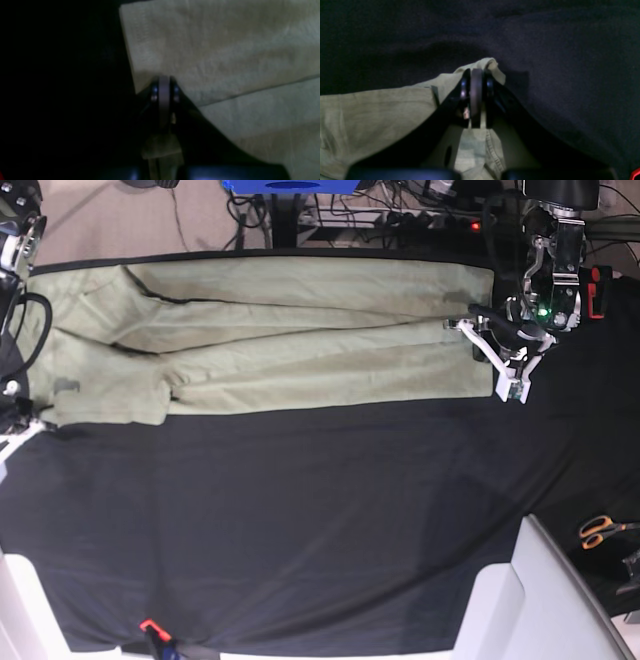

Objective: Fold the T-shirt properly
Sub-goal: 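Adjust grips on both strip ends and smooth the strip flat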

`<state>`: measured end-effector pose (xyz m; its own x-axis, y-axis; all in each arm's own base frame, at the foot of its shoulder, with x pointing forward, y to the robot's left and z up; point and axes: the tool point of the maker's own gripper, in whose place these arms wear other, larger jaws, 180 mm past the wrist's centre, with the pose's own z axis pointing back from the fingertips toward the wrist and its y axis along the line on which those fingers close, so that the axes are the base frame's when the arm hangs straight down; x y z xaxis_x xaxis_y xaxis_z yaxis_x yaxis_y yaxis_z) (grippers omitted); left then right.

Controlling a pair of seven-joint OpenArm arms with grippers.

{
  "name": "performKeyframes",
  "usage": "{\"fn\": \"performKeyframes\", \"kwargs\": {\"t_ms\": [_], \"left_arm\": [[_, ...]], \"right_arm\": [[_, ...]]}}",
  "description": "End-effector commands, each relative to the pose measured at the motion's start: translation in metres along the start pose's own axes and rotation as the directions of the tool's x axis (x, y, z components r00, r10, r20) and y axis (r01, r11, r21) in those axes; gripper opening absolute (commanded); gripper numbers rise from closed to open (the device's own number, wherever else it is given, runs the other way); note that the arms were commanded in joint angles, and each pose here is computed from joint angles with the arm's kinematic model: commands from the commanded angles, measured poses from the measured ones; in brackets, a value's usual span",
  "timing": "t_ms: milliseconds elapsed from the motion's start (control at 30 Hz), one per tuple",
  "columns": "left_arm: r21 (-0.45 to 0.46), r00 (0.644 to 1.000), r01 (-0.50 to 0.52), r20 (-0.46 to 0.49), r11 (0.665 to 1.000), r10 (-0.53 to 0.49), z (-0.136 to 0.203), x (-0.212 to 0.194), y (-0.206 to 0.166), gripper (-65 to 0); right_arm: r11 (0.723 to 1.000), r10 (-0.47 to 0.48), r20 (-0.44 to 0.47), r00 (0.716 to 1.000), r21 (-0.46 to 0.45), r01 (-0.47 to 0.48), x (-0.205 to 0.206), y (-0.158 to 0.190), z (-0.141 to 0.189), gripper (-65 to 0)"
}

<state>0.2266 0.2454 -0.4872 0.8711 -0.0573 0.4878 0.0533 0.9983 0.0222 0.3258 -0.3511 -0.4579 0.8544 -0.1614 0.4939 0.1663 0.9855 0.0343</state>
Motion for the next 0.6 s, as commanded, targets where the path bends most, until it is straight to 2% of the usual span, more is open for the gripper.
{"fn": "performKeyframes", "kwargs": {"t_ms": [0, 133, 233, 567], "left_arm": [[0.014, 0.999, 0.020, -0.036, 1.000, -0.019, -0.001, -0.009, 0.004, -65.0], [-0.006, 0.995, 0.045, -0.085, 0.999, -0.045, -0.007, -0.026, -0.004, -65.0], [-0.005, 0.998, 0.042, -0.048, 0.999, -0.043, -0.009, -0.022, -0.004, -65.0], [0.004, 0.997, 0.029, -0.077, 1.000, -0.029, -0.014, -0.036, 0.001, -65.0]], "right_arm": [[1.000, 0.003, 0.061, 0.998, -0.020, -0.001, 0.024, -0.012, 0.009, -64.8], [1.000, 0.002, 0.064, 0.998, -0.023, -0.001, 0.025, -0.013, 0.009, -64.8], [1.000, 0.005, 0.102, 0.995, -0.024, -0.003, 0.032, -0.013, 0.010, -64.8], [1.000, 0.007, 0.157, 0.988, -0.023, -0.003, 0.040, -0.012, 0.011, -64.2]]}}
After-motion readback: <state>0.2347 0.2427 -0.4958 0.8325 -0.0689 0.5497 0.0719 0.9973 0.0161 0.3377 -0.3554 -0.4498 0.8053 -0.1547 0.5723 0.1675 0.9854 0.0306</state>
